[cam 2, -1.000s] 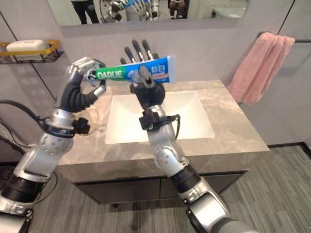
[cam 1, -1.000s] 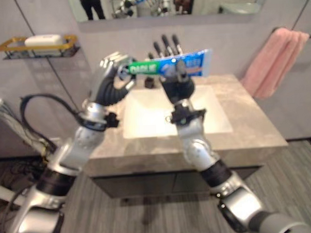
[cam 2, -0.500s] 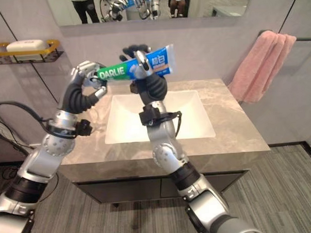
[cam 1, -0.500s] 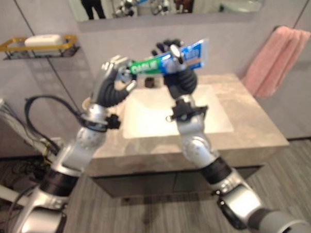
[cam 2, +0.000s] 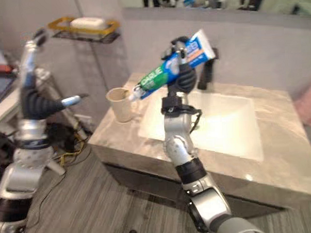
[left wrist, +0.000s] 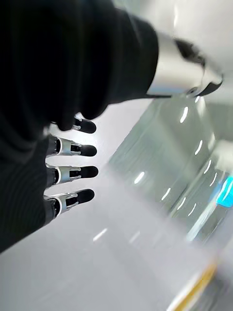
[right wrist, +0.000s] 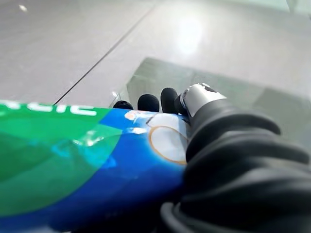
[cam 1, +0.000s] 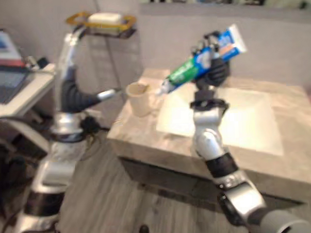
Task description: Put brush and paste in cup on sink, flatten towel.
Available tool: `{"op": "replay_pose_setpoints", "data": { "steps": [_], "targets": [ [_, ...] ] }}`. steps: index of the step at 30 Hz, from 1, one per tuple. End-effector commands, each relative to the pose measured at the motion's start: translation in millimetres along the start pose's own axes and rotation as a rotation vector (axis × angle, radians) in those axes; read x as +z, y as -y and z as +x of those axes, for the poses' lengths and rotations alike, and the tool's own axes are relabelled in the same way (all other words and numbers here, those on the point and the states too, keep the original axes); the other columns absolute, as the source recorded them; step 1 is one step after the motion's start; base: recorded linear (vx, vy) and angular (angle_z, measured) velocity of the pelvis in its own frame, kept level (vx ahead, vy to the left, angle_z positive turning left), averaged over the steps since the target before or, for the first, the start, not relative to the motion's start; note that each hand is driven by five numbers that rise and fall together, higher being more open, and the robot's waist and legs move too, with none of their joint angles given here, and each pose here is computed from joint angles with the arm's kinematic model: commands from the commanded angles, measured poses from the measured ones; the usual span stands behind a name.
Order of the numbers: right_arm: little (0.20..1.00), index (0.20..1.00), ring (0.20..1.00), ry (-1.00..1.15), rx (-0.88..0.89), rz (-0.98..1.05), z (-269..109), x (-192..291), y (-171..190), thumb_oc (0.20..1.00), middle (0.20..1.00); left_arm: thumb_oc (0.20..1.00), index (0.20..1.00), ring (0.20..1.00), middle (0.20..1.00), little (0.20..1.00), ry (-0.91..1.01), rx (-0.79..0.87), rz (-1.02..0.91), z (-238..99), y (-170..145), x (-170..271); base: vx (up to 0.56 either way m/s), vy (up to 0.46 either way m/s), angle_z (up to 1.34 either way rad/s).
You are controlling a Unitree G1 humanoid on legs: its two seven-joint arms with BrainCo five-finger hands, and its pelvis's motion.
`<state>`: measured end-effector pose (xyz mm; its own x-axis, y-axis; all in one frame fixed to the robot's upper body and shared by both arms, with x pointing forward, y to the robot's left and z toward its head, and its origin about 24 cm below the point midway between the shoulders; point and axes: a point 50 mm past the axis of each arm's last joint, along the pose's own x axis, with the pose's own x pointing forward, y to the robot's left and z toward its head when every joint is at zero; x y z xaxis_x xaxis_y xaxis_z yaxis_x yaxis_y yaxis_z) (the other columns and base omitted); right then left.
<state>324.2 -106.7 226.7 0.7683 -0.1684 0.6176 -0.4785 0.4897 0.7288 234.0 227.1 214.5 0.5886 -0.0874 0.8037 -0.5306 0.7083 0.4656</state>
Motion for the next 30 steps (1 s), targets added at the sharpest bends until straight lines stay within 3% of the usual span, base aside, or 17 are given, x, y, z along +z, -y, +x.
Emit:
{"op": "replay_pose_setpoints", "data": {
  "steps": [1, 7, 11, 16, 30],
  "targets": [
    [0.2, 0.2, 0.2, 0.1, 0.154, -0.035, 21, 14, -32, 0.2, 0.2, 1.0, 1.0, 1.0, 1.0, 1.0, 0.066, 0.06, 0.062, 9, -25, 1, 0.0, 0.034, 0.63],
    [0.2, 0.2, 0.2, 0.13, 0.144, -0.203, 29, 33, -16, 0.2, 0.2, 1.0, 1.0, 1.0, 1.0, 1.0, -0.137, -0.038, 0.123, -24, -43, -29, 0.03, 0.057, 0.47],
    [0.2, 0.2, 0.2, 0.139, 0.142, -0.389, 33, 43, -6, 0.2, 0.2, 1.0, 1.0, 1.0, 1.0, 1.0, -0.376, -0.184, 0.207, -66, -47, -59, 0.04, 0.066, 0.38],
    [0.2, 0.2, 0.2, 0.192, 0.133, -0.584, 41, 54, -9, 0.2, 0.2, 1.0, 1.0, 1.0, 1.0, 1.0, -0.403, -0.344, 0.101, -81, -34, -52, 0.04, 0.076, 0.19],
    [0.2, 0.2, 0.2, 0.288, 0.175, -0.586, 52, 63, -33, 0.2, 0.2, 1.0, 1.0, 1.0, 1.0, 1.0, -0.356, -0.45, 0.045, -80, -18, -43, 0.02, 0.033, -0.03]
  ]
}}
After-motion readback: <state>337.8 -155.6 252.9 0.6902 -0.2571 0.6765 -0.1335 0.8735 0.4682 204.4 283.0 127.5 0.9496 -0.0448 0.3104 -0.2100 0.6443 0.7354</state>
